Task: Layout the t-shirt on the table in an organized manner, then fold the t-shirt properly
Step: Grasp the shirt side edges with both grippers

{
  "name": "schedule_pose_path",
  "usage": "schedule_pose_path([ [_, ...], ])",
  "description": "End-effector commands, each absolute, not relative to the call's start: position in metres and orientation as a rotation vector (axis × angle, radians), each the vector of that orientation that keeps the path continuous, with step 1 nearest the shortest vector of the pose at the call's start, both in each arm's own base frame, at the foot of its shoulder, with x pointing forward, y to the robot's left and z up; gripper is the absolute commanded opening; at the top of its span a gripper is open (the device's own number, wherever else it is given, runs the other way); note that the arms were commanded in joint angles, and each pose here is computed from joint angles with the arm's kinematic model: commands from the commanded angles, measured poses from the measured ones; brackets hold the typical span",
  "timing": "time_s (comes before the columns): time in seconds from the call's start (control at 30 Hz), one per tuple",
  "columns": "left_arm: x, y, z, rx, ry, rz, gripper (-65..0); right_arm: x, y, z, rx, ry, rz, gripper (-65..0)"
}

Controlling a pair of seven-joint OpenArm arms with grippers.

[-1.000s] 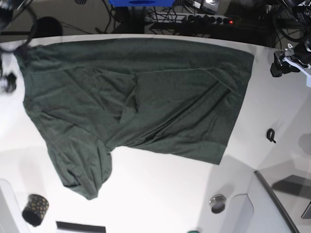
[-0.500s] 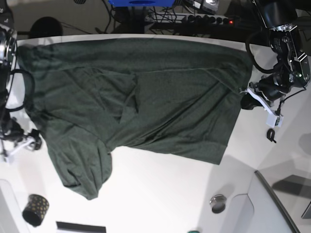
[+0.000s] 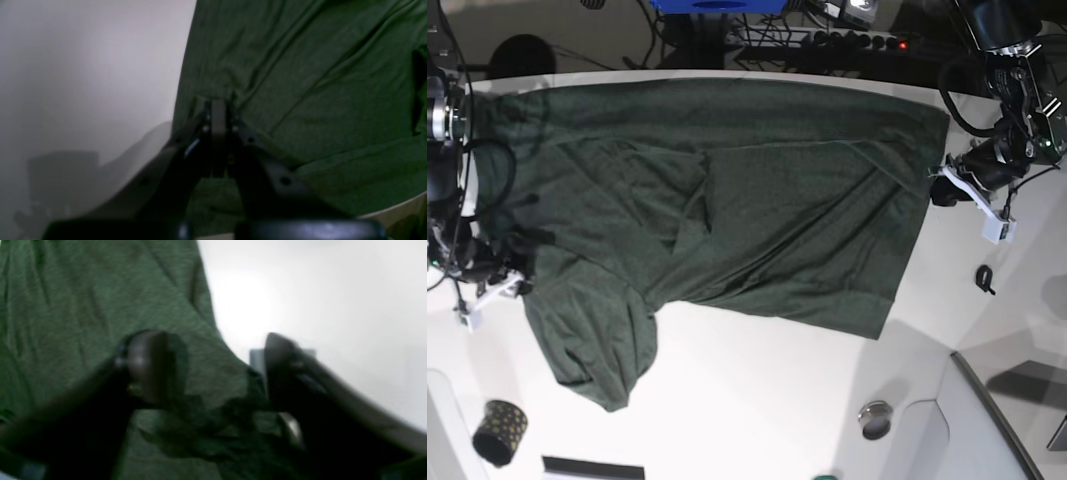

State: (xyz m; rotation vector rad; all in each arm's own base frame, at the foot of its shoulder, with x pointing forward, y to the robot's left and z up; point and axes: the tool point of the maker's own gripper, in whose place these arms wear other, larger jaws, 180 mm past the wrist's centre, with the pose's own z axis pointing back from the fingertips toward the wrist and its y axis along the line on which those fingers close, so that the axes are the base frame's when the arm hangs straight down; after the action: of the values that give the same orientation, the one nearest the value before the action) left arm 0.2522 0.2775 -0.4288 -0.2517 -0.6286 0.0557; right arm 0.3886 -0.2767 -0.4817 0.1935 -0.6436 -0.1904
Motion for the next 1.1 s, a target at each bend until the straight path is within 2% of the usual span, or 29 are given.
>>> schedule_pose_path([
  [0.0,0.261,0.283,-0.418,-0.251,-0.672,0.050,-65.0,0.406,-0.288,-0.462,0.186,-0.707,-0.194,-44.9],
  [0.07,0.260,0.283,-0.421,-0.253,-0.665,0.057,-65.0,0.406,-0.287,-0.462,0.188,-0.704,-0.193,-61.1],
  [0.1,0.260,0.283,-0.421,-0.253,-0.665,0.057,-65.0,0.406,-0.287,-0.462,0.188,-0.704,-0.193,-65.0],
  [0.37,0.260,0.279,-0.422,-0.261,-0.661,0.051,-65.0,0.401,-0.285,-0.466,0.195,-0.688,-0.186,-64.4],
  [0.83,0.258,0.280,-0.423,-0.258,-0.657,0.050,-65.0,0.378,-0.243,-0.423,0.195,-0.874,0.044,-64.4],
  [1.07,0.258,0.280,-0.423,-0.258,-0.657,0.050,-65.0,0.350,-0.221,-0.419,0.213,-0.888,0.121,-64.4],
])
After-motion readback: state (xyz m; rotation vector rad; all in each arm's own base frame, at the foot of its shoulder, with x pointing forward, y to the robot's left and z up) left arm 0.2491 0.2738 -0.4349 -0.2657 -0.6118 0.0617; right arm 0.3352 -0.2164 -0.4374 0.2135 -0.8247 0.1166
